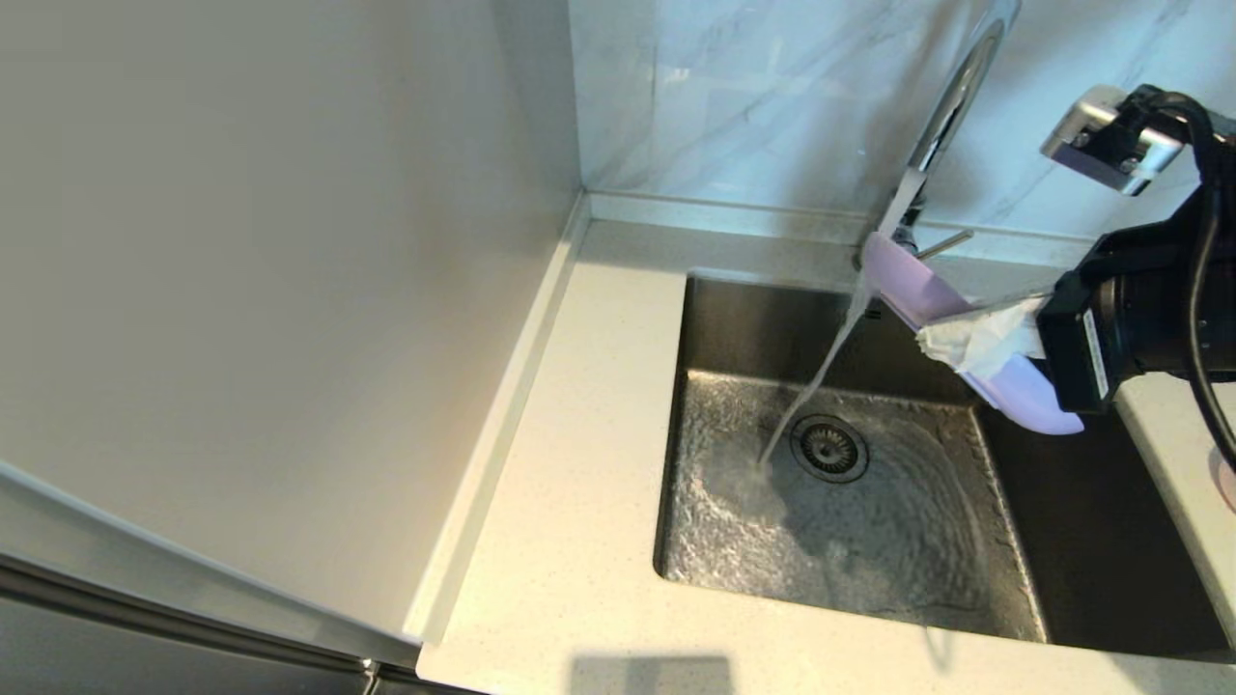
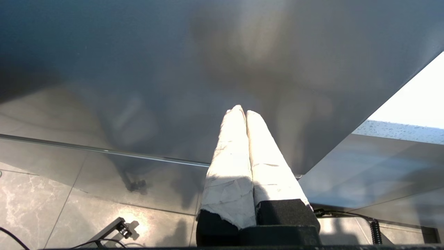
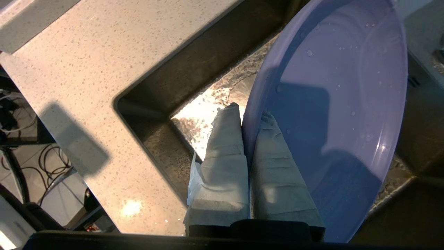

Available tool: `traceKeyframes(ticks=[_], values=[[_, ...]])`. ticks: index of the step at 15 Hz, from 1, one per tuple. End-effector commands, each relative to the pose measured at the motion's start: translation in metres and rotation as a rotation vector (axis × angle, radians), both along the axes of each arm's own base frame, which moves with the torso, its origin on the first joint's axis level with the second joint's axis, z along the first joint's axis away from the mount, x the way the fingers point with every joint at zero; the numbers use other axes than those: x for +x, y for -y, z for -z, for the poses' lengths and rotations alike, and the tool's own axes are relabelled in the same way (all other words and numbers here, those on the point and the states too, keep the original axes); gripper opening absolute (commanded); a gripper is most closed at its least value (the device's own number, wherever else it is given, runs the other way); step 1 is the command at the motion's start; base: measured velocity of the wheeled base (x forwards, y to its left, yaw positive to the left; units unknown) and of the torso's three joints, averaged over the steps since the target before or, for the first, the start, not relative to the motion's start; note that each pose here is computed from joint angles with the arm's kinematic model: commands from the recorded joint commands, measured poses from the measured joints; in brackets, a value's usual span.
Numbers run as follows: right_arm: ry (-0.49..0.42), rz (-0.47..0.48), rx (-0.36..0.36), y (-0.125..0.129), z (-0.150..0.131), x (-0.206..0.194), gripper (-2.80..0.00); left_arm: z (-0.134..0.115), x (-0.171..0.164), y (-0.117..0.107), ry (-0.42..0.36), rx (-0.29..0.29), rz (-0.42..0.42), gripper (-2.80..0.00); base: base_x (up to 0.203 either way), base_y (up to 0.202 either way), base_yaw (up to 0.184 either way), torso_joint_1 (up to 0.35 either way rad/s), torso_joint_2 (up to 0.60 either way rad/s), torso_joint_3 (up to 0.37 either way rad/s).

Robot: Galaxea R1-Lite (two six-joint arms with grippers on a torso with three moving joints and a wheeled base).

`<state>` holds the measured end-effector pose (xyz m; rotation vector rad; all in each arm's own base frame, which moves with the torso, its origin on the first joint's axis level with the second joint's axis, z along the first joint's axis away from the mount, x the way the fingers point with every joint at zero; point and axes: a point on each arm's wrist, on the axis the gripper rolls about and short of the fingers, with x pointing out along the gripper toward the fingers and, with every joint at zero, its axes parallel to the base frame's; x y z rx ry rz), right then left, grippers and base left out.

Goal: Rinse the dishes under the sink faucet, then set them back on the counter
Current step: Rinse the plate

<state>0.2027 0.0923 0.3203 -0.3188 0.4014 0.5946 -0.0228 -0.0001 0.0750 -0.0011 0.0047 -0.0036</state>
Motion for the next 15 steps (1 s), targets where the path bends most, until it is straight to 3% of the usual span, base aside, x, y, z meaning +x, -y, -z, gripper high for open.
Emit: traceKeyframes(ticks=[1, 7, 10, 15], values=[[-0.019, -0.007, -0.013, -0.005, 0.005, 0.006, -2.80, 0.000, 0.000, 0.000, 0.000, 0.000, -0.001, -2.80, 0.000, 0.000, 0.000, 0.000, 0.00, 0.000], [-0.030, -0.003, -0.042, -0.021, 0.010, 0.012, -2.80, 0.000, 0.000, 0.000, 0.000, 0.000, -0.001, -2.80, 0.000, 0.000, 0.000, 0.000, 0.00, 0.000], [0.001, 0.023, -0.021, -0.034, 0.011, 0.018, -2.80, 0.000, 0.000, 0.000, 0.000, 0.000, -0.001, -2.80, 0.000, 0.000, 0.000, 0.000, 0.00, 0.000], [-0.029, 0.051, -0.029, -0.031, 0.019, 0.015, -2.80, 0.000, 0.000, 0.000, 0.000, 0.000, -0.001, -2.80, 0.000, 0.000, 0.000, 0.000, 0.00, 0.000]])
